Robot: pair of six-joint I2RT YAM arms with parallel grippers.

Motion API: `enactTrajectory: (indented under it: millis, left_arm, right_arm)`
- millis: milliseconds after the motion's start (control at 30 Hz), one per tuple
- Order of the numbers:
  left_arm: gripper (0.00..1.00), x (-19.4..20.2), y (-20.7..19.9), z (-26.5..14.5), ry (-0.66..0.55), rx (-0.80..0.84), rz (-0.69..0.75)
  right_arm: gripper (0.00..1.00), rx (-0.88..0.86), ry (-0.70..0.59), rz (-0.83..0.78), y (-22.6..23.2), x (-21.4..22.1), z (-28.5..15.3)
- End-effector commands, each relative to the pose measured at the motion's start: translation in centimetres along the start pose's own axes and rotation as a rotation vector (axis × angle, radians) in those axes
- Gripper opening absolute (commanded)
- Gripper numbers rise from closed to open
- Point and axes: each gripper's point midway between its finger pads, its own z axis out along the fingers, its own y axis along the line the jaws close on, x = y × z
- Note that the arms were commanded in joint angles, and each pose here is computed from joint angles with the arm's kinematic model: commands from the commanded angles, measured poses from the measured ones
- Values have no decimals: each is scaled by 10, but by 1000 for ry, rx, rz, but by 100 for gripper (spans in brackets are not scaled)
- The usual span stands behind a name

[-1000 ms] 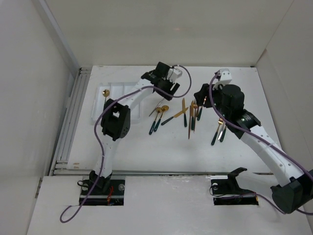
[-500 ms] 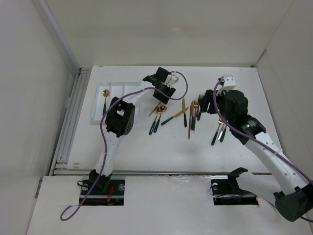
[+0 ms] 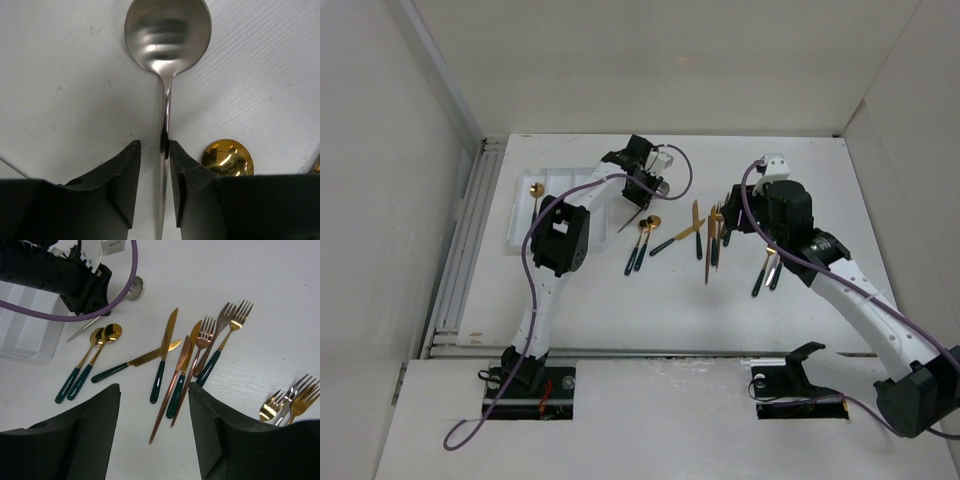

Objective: Sort the eating utensils into containers

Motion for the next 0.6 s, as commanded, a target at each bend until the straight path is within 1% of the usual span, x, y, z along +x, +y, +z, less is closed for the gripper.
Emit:
enactTrajectory:
  millis: [0, 133, 167, 200, 267, 367, 467, 500, 567]
  left_arm:
    - [25, 35, -12, 10, 120, 53, -10]
    - [16, 39, -10, 21, 141, 57, -5]
    - [11, 45, -12, 26, 163, 70, -9]
    - [0, 44, -12, 24, 163, 70, -9]
    - [0, 50, -13, 28, 184, 74, -13]
    - [0, 44, -12, 25, 163, 70, -9]
    - [0, 21, -9, 13, 90, 46, -14]
    - [0, 8, -7, 1, 50, 27, -7]
    - [0, -15, -3, -13, -21, 5, 4]
  right_arm:
    - [63, -6, -50, -17, 5, -21, -3]
    - [63, 2, -61, -15, 4, -26, -4]
    - [63, 11, -64, -15, 2, -26, -4]
    - [63, 20, -66, -25, 0, -27, -4]
    - [63, 31, -68, -25, -2, -27, -4]
    - [63, 42, -61, -26, -4, -25, -4]
    - [63, 40, -70, -25, -3, -28, -7]
    - [63, 38, -79, -23, -3, -30, -6]
    - [60, 37, -79, -23, -3, -30, -6]
